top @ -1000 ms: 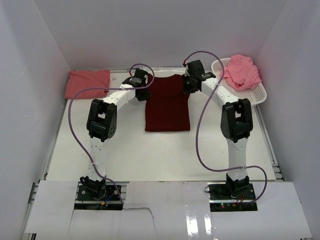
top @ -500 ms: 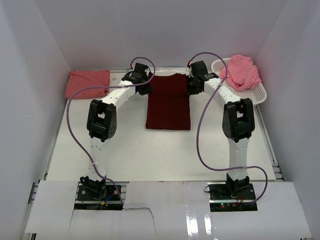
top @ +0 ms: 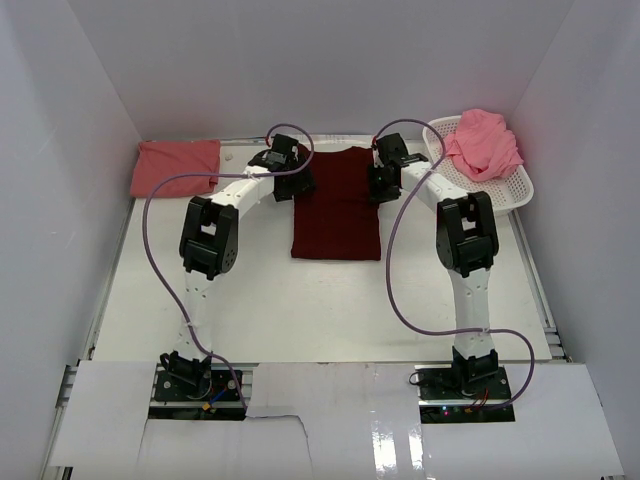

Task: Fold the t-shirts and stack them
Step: Grab one side of the 2/3 rectangular tshirt with both arms

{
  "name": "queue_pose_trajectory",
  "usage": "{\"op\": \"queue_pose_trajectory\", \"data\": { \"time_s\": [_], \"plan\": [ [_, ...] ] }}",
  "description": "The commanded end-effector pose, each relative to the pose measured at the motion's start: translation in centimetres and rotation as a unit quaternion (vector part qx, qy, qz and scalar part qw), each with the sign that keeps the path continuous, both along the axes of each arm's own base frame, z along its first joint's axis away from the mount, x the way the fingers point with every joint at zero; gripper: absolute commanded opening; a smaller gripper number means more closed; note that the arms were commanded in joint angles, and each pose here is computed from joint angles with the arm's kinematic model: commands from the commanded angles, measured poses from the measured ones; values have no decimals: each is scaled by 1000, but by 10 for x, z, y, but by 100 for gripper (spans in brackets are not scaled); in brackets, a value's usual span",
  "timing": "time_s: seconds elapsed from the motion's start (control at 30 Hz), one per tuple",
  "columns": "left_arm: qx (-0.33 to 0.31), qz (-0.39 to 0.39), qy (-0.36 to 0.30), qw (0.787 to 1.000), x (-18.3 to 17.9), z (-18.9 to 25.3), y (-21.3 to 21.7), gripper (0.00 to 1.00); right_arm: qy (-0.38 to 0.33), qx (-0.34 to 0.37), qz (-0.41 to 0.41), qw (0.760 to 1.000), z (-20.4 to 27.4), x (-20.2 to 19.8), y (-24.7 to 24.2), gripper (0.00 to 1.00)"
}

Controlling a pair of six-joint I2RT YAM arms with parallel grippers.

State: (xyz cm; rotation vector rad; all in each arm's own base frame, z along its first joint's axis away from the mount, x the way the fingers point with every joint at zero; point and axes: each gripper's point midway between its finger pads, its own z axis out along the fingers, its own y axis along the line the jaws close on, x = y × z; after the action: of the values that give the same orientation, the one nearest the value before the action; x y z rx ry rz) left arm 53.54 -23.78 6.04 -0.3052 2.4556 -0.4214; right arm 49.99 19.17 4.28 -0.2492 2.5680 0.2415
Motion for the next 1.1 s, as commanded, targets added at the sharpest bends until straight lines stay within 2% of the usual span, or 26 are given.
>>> {"op": "queue_pose_trajectory", "data": {
  "time_s": [0.0, 0.03, 0.1, 0.13, 0.2, 0.23, 0.27, 0.3, 0.33, 0.37, 0.43, 0.5, 0.7, 1.07],
  "plan": [
    [12, 12, -32, 999, 7, 27, 9, 89, -40, 8, -14, 999, 30, 16, -3, 43],
    [14, 18, -46, 999, 6, 46, 12, 94, -45, 7, -15, 999, 37, 12, -5, 44],
    [30, 32, -65, 997, 2, 66, 23, 98, -40, 11, -18, 999, 43, 2, -7, 45],
    [35, 39, -78, 996, -10, 86, 31, 98, -51, 26, -15, 998, 62, -6, -3, 45],
    [55, 59, -90, 993, -27, 101, 44, 98, -30, 24, -14, 999, 49, -34, -7, 47],
    [57, 62, -94, 992, -48, 112, 54, 98, -48, 35, -11, 998, 69, -46, -5, 47],
    [57, 61, -95, 992, -58, 115, 58, 98, -17, 30, -9, 999, 45, -74, -10, 49],
    [52, 54, -90, 993, -69, 115, 59, 98, -32, 59, 5, 998, 61, -85, -2, 49],
    [57, 49, -69, 995, -87, 99, 63, 98, -21, 65, 5, 998, 54, -98, -2, 50],
    [44, 45, -77, 995, -99, 111, 64, 98, 14, 63, 2, 998, 31, -125, -7, 50],
    [24, 32, -49, 998, -125, 89, 61, 98, 19, 73, 6, 997, 29, -143, -7, 50],
    [2, 28, -43, 999, -140, 86, 59, 98, 43, 79, 9, 996, 14, -165, -10, 51],
    [-26, -10, 3, 1000, -167, 29, 38, 93, 68, 98, 13, 993, -8, -181, -6, 51],
    [-32, -31, -7, 999, -172, 4, 14, 89, 60, 111, 18, 992, -7, -157, 8, 52]
  ]
}}
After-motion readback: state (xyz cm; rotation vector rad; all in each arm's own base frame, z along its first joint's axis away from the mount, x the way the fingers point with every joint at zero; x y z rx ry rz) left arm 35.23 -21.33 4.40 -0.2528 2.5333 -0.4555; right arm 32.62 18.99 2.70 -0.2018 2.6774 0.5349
